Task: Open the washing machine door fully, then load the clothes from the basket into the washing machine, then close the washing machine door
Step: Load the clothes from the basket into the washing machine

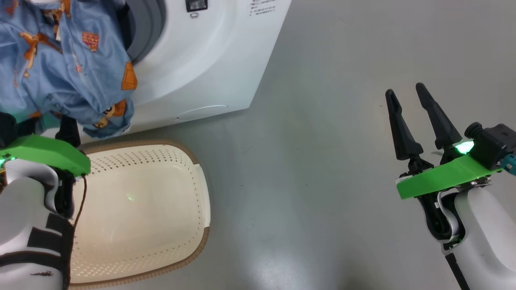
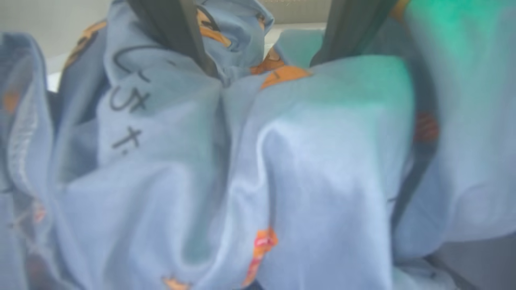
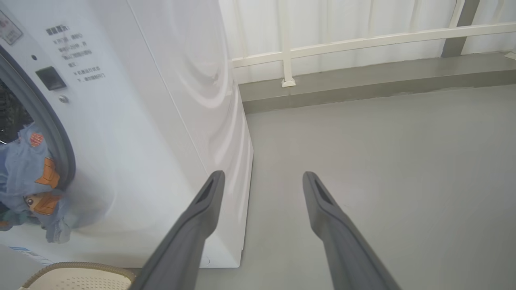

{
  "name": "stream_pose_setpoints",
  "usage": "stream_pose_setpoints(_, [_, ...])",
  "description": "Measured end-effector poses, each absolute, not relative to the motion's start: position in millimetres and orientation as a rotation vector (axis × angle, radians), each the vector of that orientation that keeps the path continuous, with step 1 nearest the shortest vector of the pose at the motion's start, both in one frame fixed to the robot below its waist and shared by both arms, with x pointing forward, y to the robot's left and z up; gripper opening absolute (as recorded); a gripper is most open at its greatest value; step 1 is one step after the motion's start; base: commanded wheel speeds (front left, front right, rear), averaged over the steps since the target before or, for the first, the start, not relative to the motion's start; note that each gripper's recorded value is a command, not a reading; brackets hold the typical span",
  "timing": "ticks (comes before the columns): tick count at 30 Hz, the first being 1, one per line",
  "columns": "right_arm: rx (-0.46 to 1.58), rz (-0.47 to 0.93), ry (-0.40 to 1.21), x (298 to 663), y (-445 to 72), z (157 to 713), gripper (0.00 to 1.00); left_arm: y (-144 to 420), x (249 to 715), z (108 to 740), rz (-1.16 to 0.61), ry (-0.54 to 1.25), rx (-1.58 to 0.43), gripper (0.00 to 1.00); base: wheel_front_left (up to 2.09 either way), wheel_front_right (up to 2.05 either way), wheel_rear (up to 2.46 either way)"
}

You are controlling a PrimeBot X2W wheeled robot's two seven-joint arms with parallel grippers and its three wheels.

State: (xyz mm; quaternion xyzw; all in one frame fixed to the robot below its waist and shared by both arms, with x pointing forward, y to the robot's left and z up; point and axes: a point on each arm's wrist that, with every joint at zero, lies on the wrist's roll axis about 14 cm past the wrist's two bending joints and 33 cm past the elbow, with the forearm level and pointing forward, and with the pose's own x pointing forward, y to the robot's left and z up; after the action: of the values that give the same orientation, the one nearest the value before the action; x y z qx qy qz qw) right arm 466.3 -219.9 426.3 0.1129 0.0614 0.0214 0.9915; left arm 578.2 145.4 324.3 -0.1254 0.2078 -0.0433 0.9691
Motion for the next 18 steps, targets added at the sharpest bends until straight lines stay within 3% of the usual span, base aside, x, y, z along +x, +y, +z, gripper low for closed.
stream_pose_setpoints(1, [0.226,0.046,0.117,467.8,-219.2,428.3,1.0,145.9,578.6,326.4,-0.086,0.414,-0.255,0.73,0.0,0.0,0.0])
stream_pose_setpoints(3, [0.228,0.05,0.114,468.2,-217.9,429.6,1.0,146.6,577.1,329.3,-0.086,0.406,-0.253,0.2,0.0,0.0,0.0])
stream_pose_setpoints(4, [0.228,0.052,0.113,468.2,-217.1,430.4,1.0,147.2,575.7,330.2,-0.083,0.404,-0.254,0.0,0.0,0.0,0.0])
stream_pose_setpoints(18, [0.243,0.081,0.09,471.3,-205.5,439.6,1.0,120.5,571.1,366.6,-0.183,0.312,-0.251,0.0,0.0,0.0,0.0])
